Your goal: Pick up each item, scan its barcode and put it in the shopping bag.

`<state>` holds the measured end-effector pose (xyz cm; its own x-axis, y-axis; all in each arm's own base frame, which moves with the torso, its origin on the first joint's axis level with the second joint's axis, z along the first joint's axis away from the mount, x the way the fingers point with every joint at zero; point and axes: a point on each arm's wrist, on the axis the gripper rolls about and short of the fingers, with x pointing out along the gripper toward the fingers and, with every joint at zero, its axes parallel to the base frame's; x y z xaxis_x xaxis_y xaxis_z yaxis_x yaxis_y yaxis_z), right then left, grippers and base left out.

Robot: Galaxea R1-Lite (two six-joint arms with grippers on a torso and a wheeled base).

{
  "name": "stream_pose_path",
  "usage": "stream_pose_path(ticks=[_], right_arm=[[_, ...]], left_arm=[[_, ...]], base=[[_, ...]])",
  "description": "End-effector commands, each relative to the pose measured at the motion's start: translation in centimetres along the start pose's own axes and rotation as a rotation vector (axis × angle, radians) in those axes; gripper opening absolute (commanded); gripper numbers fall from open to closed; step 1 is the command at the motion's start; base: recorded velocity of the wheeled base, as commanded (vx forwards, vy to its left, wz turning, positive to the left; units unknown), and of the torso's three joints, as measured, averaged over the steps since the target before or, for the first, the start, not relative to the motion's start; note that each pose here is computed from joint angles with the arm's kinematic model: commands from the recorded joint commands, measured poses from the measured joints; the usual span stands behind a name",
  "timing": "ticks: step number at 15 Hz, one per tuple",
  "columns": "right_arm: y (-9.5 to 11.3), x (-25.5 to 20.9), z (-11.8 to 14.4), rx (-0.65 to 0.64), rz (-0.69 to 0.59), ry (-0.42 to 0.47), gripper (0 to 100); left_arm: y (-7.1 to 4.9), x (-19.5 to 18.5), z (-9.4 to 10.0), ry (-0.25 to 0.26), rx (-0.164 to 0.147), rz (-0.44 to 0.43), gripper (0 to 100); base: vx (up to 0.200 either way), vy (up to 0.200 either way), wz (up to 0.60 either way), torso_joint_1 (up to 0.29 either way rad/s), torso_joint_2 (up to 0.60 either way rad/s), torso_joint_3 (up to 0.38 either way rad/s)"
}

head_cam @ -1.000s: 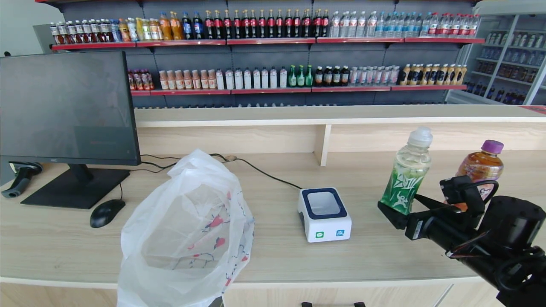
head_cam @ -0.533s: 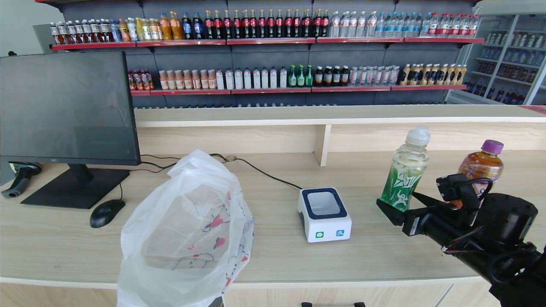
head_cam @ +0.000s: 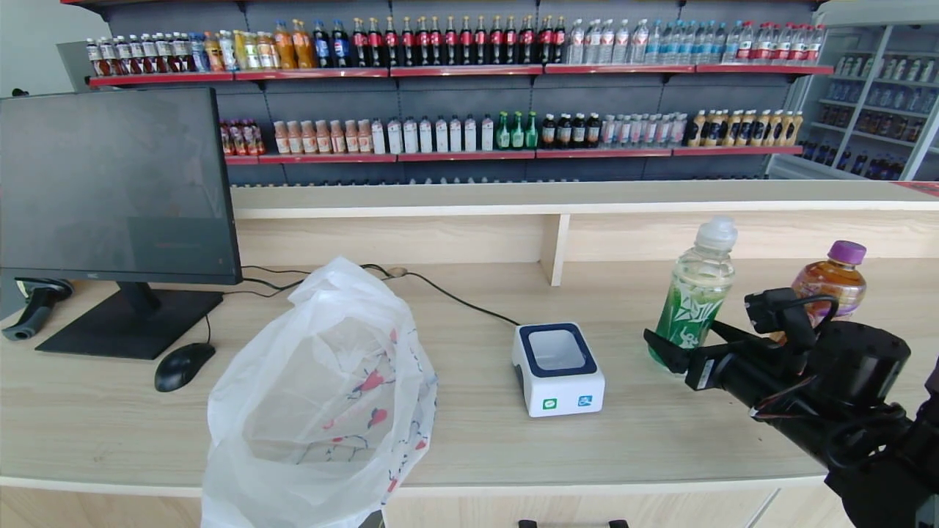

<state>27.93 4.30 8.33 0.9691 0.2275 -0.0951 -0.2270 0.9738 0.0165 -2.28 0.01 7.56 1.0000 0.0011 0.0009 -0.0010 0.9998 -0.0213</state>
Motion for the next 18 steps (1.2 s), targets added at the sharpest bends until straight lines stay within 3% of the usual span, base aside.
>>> stream_pose_path(ticks=[1,18], right_arm=[[-0.02,0.63,-0.19,0.000,0.001,-0.002,100],[0.16,1.52,-0.56,0.003,0.024,0.000,100]], left_arm=[[0.00,0.00,0.00,-0.001,0.000,0.000,100],[0.00,0.00,0.00,-0.001,0.000,0.000,100]], base=[[0.000,0.000,0.00,0.000,0.00,0.000],[0.000,0.000,0.00,0.000,0.00,0.000]])
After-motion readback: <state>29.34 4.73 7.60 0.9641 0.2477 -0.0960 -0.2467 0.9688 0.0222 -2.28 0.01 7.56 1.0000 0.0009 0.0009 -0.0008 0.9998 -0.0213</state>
